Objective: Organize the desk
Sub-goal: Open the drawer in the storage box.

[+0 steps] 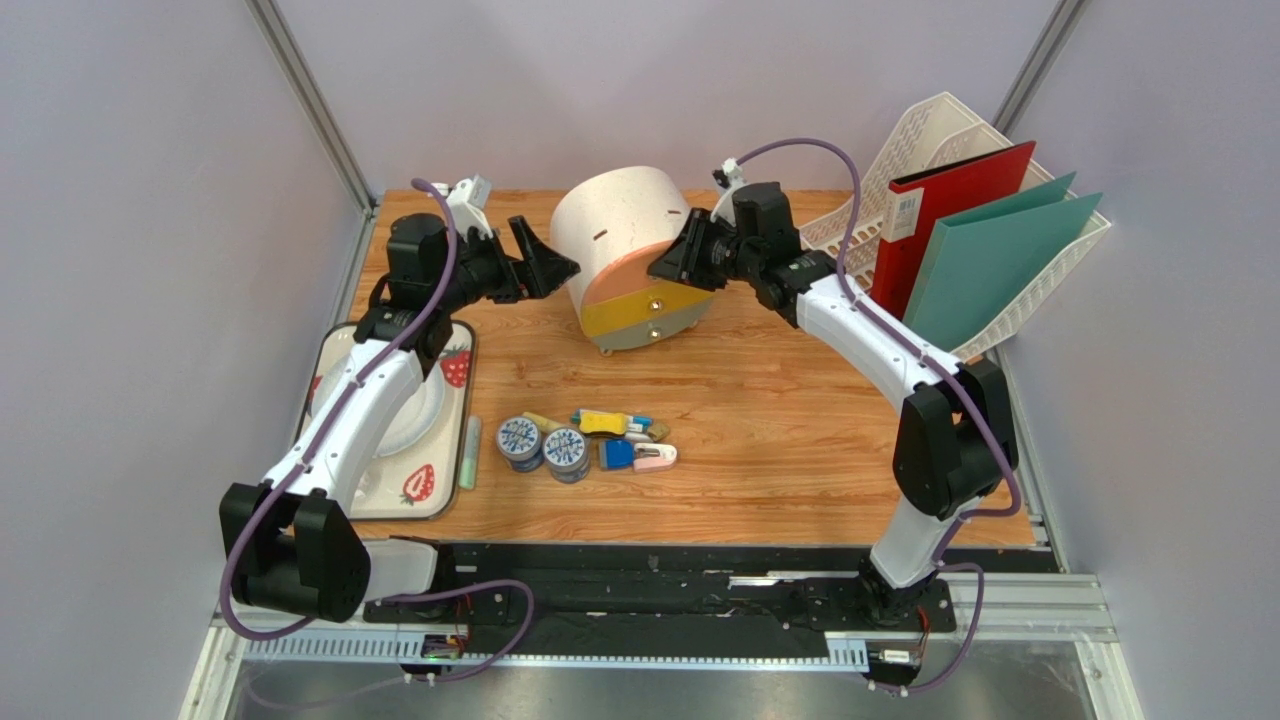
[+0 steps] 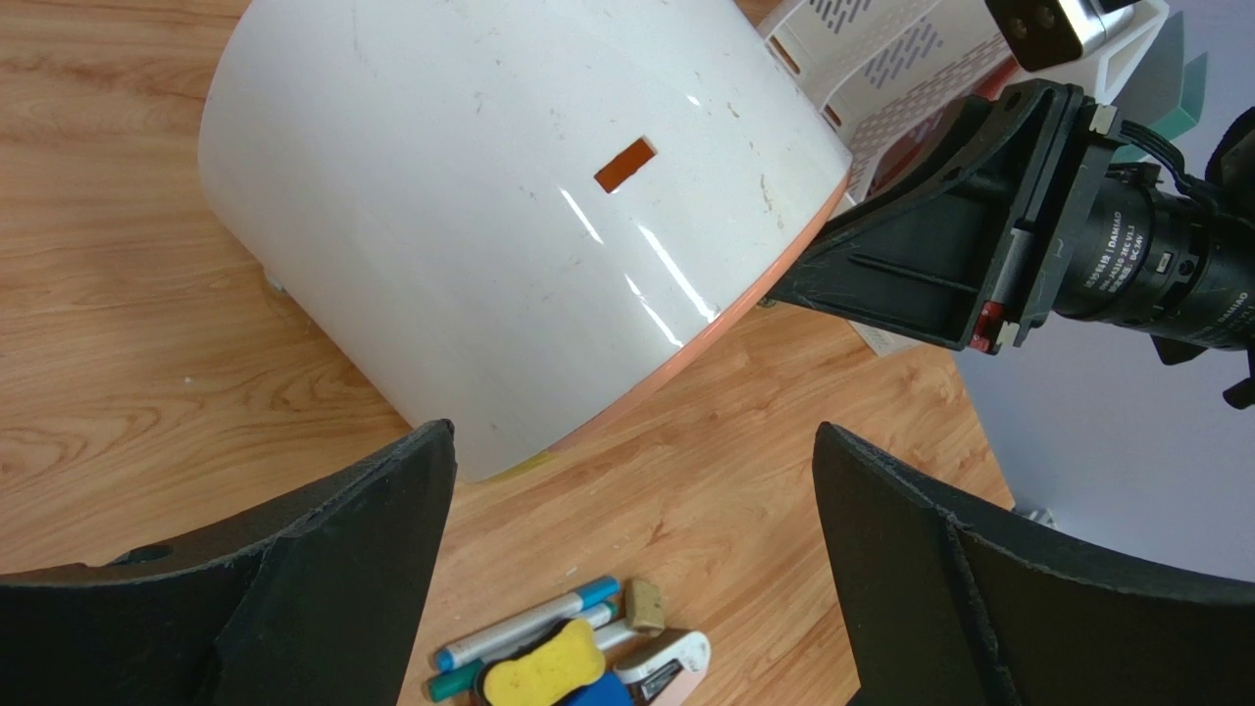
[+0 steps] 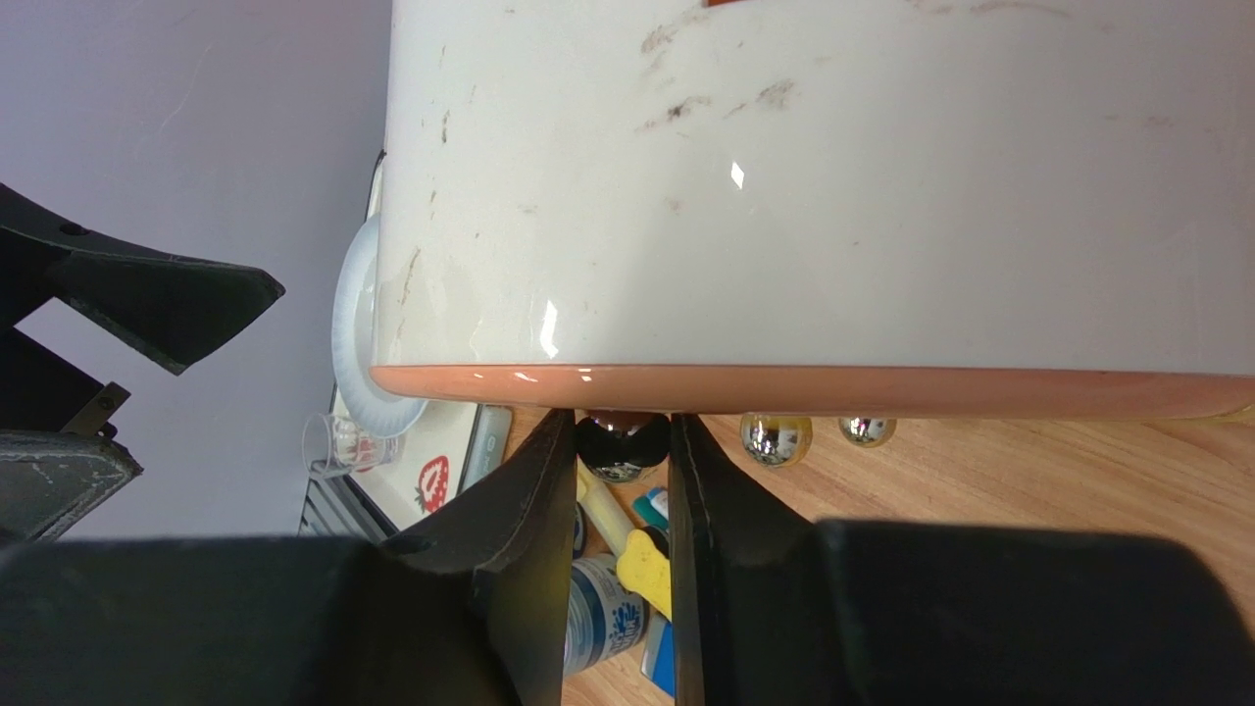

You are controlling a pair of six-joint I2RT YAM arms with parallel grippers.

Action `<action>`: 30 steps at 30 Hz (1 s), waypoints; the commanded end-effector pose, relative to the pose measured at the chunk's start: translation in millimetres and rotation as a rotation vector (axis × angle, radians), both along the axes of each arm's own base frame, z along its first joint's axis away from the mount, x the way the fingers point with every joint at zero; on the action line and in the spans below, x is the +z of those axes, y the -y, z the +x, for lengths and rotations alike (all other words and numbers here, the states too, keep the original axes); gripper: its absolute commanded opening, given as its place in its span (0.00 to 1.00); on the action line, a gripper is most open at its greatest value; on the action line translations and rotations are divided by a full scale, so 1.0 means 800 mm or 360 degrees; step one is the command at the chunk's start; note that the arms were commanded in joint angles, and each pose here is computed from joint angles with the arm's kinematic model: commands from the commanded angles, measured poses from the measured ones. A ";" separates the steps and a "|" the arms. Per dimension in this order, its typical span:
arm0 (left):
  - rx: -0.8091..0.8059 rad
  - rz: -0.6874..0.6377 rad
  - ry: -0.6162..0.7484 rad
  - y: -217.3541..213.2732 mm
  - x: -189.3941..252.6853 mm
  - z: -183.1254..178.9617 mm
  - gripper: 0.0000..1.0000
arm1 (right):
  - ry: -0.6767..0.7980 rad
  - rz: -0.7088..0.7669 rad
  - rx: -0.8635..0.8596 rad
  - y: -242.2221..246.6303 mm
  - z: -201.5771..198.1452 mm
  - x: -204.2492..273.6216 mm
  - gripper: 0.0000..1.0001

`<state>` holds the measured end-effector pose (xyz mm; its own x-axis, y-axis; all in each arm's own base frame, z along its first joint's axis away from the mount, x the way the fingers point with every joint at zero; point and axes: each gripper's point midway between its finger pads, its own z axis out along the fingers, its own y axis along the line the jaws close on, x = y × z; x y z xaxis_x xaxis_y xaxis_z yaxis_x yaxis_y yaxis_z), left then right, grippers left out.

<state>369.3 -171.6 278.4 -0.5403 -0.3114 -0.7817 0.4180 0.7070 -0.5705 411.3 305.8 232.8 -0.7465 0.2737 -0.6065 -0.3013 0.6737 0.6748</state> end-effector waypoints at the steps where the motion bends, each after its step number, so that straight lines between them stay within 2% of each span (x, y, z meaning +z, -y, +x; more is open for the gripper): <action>1: -0.0034 -0.0020 0.0090 0.005 0.021 -0.005 0.99 | 0.0073 -0.0041 -0.0044 0.005 0.002 0.017 0.11; 6: -0.0041 -0.0033 0.0091 0.006 0.021 -0.006 0.99 | 0.0082 -0.0065 -0.0058 0.013 -0.005 0.018 0.07; 10: -0.0044 -0.0040 0.0088 0.006 0.020 -0.007 0.99 | 0.0080 -0.0082 -0.0067 0.018 -0.008 0.015 0.08; 11: -0.0041 -0.0043 0.0092 0.006 0.021 -0.007 0.99 | 0.0080 -0.0080 -0.0058 0.017 -0.008 0.015 0.11; 12: -0.0043 -0.0044 0.0090 0.006 0.020 -0.007 0.99 | 0.0078 -0.0076 -0.0052 0.015 -0.008 0.014 0.19; 14: -0.0046 -0.0050 0.0091 0.007 0.022 -0.008 0.99 | 0.0076 -0.0078 -0.0059 0.016 -0.006 0.013 0.22; 16: -0.0046 -0.0052 0.0087 0.007 0.021 -0.008 0.99 | 0.0084 -0.0076 -0.0053 0.013 -0.003 0.015 0.33; 17: -0.0051 -0.0054 0.0094 0.007 0.023 -0.008 0.99 | 0.0085 -0.0077 -0.0050 0.012 -0.002 0.016 0.46; 18: -0.0051 -0.0054 0.0097 0.007 0.024 -0.009 0.99 | 0.0073 -0.0083 -0.0044 0.011 -0.001 0.012 0.48; 25: -0.0051 -0.0052 0.0096 0.007 0.023 -0.009 0.99 | 0.0068 -0.0081 -0.0030 0.006 0.004 0.012 0.50; 30: -0.0046 -0.0053 0.0092 0.007 0.022 -0.008 0.99 | 0.0067 -0.0070 -0.0016 0.003 0.005 0.011 0.41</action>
<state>368.4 -174.0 279.0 -0.5415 -0.3162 -0.7789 0.4278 0.6939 -0.5791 407.4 297.2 225.4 -0.7473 0.2518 -0.6149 -0.2808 0.7191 0.6357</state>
